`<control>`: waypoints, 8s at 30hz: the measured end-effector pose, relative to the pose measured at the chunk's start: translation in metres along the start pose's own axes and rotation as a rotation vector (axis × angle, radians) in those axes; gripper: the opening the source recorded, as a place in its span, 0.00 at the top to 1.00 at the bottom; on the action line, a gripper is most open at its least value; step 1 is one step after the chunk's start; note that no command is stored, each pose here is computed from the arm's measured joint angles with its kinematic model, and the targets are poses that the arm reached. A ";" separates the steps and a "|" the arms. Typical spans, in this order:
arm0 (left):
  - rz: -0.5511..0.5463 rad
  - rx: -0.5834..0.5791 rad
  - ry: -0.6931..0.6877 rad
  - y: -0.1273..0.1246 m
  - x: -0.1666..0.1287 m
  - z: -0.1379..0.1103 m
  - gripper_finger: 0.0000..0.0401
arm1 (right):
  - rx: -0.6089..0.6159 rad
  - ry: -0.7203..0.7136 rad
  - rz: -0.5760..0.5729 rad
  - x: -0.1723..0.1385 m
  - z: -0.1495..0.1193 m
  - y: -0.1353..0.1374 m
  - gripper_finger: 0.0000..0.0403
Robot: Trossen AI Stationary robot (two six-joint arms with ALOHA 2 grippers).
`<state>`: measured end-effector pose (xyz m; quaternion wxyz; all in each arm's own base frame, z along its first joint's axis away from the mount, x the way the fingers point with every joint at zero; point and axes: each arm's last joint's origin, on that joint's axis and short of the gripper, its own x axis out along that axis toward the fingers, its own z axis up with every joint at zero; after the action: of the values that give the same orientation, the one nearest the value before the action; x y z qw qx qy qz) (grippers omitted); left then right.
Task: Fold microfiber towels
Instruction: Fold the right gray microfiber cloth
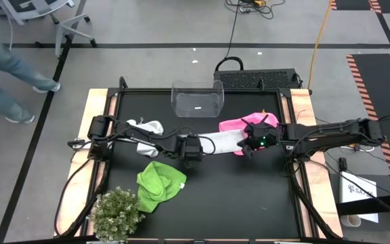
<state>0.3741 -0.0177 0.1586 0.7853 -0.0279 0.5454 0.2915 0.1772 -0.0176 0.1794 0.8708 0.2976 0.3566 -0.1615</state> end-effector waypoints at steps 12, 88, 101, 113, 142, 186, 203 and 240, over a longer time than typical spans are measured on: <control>0.044 0.045 0.052 0.014 0.006 0.001 0.93 | 0.071 0.025 0.022 0.000 -0.001 0.000 0.78; 0.052 0.032 0.041 0.028 0.014 0.010 0.94 | 0.205 0.010 0.077 0.032 0.014 -0.047 0.85; 0.051 0.037 0.042 0.028 0.014 0.010 0.94 | 0.320 0.209 0.162 0.031 0.002 -0.049 0.72; 0.046 0.036 0.044 0.028 0.014 0.010 0.94 | 0.294 0.179 0.052 0.035 0.000 -0.054 0.52; -0.051 0.139 0.119 0.007 0.009 -0.022 0.94 | 0.285 0.174 -0.050 0.018 -0.004 -0.058 0.99; -0.137 0.051 -0.054 0.005 0.024 -0.012 0.94 | 0.153 0.001 0.291 0.079 0.100 0.036 1.00; -0.130 0.071 -0.075 0.012 0.014 -0.008 0.94 | 0.142 0.041 0.366 0.117 0.106 0.054 1.00; -0.232 -0.056 -0.151 0.013 0.021 -0.047 0.94 | 0.144 0.033 0.397 0.116 0.108 0.055 1.00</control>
<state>0.3337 -0.0149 0.1245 0.8515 -0.0904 0.4695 0.2152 0.3416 -0.0514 0.1802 0.8560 0.4261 0.2928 -0.0071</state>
